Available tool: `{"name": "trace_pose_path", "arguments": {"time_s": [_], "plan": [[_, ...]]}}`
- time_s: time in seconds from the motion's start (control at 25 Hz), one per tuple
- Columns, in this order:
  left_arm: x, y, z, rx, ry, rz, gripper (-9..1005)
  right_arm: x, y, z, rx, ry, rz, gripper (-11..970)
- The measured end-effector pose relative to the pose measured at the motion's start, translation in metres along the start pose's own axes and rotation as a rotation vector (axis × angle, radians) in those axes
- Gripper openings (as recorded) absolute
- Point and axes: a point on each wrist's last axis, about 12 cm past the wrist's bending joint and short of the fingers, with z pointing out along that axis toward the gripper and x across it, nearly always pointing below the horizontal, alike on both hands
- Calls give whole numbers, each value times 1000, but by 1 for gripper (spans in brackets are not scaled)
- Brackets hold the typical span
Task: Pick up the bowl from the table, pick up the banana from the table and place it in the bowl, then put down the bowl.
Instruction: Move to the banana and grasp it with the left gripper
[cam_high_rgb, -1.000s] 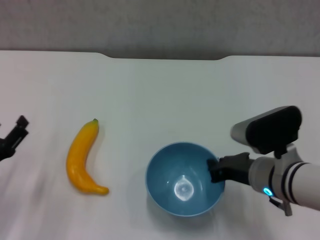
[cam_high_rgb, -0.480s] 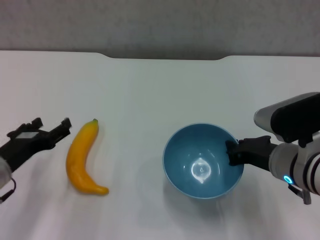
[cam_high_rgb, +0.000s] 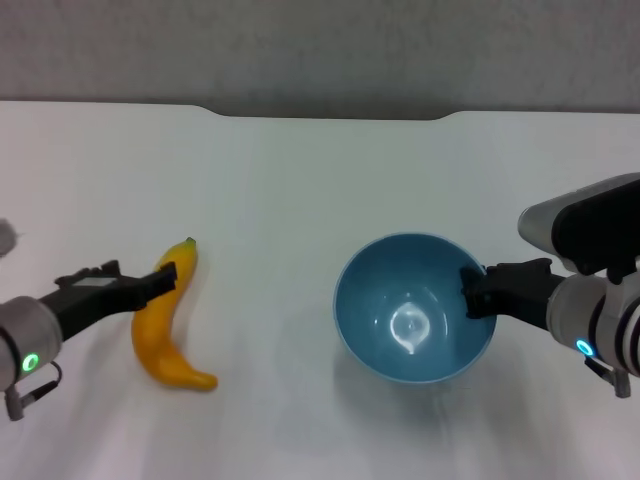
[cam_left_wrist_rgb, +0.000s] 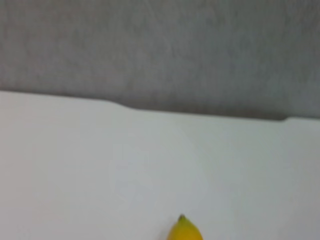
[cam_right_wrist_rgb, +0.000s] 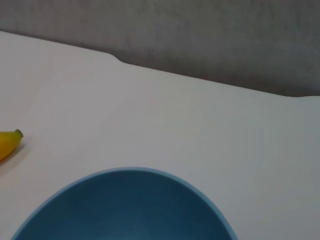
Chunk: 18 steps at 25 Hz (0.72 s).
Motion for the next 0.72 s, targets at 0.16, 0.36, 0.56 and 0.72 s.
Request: {"name": "trace_pose_path", "arguments": {"time_s": [0.16,0.36,0.56,0.72], "plan": [[0,-3,7,-24,33,6,869,-1,0,0,2,-5,0,38],[2,1,11,-61,71,-22,869,-1,0,0,2,-7,0,39],[8,2,22,-80,125,-9,870,0,-1,0,2,-8,1,40],[10,-2,25,-78,135,22,871,0,-1,0,4,-7,1,42]]}}
